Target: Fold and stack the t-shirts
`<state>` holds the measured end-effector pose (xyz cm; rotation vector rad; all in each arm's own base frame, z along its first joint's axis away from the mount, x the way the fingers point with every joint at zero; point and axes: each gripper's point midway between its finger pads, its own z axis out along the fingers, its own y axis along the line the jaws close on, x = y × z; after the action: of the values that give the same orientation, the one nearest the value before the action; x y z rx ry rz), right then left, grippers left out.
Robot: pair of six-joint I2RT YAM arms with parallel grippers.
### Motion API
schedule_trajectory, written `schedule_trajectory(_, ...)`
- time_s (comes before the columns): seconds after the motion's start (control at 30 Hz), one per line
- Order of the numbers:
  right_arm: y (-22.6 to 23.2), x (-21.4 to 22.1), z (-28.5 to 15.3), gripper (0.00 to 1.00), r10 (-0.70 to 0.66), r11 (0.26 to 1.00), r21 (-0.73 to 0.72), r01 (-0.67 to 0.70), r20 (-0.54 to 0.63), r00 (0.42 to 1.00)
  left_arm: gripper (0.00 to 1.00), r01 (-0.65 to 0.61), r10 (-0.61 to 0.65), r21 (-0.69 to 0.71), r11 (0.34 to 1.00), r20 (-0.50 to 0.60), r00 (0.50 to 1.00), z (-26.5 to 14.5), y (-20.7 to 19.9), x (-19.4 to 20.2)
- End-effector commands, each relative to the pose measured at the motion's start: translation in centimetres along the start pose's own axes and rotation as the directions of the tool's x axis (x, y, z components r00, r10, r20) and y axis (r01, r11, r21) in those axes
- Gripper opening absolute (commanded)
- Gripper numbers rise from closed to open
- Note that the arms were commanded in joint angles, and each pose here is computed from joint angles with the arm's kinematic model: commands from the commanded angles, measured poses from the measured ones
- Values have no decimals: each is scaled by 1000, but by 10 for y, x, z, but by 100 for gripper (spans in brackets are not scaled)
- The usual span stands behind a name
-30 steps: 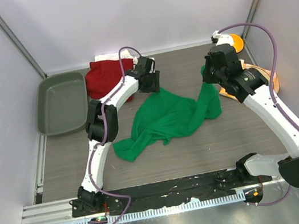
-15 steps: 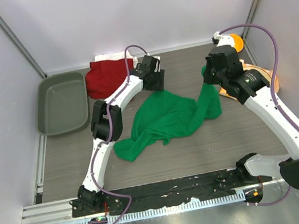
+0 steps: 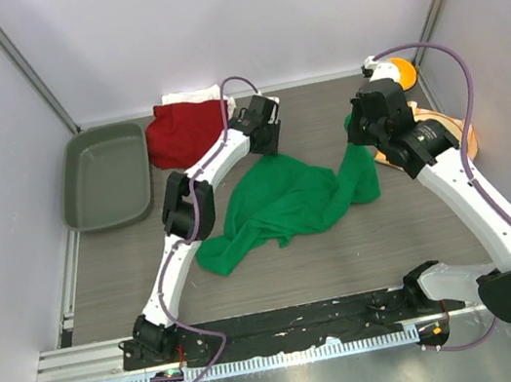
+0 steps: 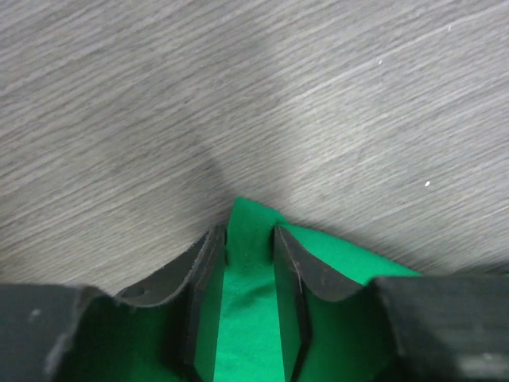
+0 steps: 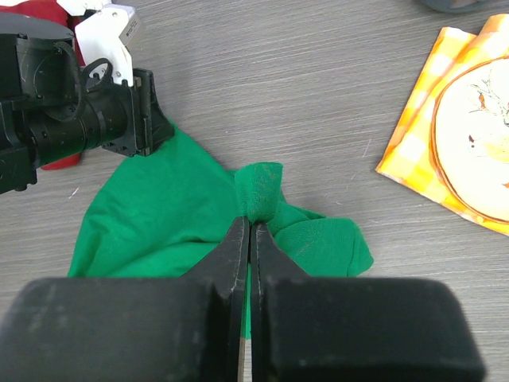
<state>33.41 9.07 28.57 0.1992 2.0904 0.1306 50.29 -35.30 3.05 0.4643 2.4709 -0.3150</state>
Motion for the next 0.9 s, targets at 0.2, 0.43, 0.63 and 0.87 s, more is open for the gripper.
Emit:
schedule_trajectory(0.2,0,-20,-10,1,21,1000,0,-21,74,997,0,-45,31,-78,996,-174,984,20,23,70)
schedule_trajectory(0.43,2,-35,-10,1,32,999,8,-33,109,994,0,56,-52,-90,994,47,998,-76,13,10)
schedule_trajectory(0.63,14,-81,-32,1,39,998,-57,-26,243,969,0,158,-142,-33,987,287,947,-190,8,-37)
schedule_trajectory(0.87,39,-165,-92,1,71,980,-198,22,450,890,0,196,-201,70,978,570,797,-365,9,-93)
